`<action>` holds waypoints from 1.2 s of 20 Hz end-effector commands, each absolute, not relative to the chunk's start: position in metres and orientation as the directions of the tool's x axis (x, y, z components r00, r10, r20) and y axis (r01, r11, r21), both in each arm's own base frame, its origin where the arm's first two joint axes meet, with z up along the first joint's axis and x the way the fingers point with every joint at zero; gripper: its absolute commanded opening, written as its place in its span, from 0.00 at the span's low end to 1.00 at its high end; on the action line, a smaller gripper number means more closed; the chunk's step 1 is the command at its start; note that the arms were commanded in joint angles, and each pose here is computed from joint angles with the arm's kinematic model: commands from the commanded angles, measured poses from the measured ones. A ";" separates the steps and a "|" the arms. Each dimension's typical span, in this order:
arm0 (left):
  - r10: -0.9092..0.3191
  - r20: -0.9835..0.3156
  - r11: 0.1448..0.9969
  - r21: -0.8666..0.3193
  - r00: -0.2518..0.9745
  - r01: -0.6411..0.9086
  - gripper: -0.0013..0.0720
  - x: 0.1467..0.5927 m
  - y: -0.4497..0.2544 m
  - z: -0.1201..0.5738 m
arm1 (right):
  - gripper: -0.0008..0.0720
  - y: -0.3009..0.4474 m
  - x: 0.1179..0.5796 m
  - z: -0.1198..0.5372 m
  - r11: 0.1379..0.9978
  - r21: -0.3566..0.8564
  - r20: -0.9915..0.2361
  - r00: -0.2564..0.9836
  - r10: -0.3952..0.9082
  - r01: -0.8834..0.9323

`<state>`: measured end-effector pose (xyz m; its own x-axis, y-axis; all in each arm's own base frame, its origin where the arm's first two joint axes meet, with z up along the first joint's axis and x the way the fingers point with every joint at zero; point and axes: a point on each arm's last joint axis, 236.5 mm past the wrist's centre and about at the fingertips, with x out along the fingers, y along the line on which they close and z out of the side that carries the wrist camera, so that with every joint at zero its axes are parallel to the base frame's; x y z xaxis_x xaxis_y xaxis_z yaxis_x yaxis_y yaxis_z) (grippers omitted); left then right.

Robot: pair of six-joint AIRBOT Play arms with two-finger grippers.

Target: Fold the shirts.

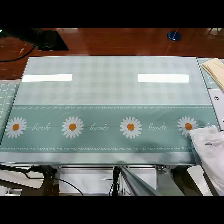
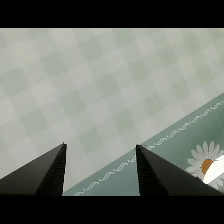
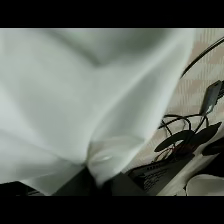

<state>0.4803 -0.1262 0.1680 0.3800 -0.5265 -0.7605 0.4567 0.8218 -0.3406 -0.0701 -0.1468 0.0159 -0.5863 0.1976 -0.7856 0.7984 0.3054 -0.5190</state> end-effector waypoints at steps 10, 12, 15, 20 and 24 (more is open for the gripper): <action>-0.525 -0.762 0.822 -0.340 0.379 0.456 0.74 0.480 -0.126 0.167 | 0.50 -0.238 -0.139 0.069 0.312 -0.875 -0.444 -0.870 -0.215 0.370; -0.516 -0.769 0.826 -0.331 0.378 0.455 0.74 0.481 -0.124 0.164 | 0.50 -0.274 -0.109 0.054 0.079 -0.812 -0.566 -0.746 -0.352 0.578; -0.513 -0.779 0.814 -0.311 0.359 0.490 0.74 0.487 -0.123 0.150 | 0.46 -0.357 0.060 0.068 -0.028 -0.053 -0.733 -0.058 -0.678 0.998; -0.436 -0.703 0.883 -0.214 0.562 0.418 0.66 0.552 -0.112 0.146 | 0.39 -0.366 0.305 0.264 0.331 0.895 0.090 0.605 -0.791 0.300; -0.281 -0.818 0.904 -0.050 0.501 0.425 0.61 0.542 -0.126 0.107 | 0.39 -0.185 0.411 0.121 0.890 -0.027 -0.617 0.693 -0.373 0.455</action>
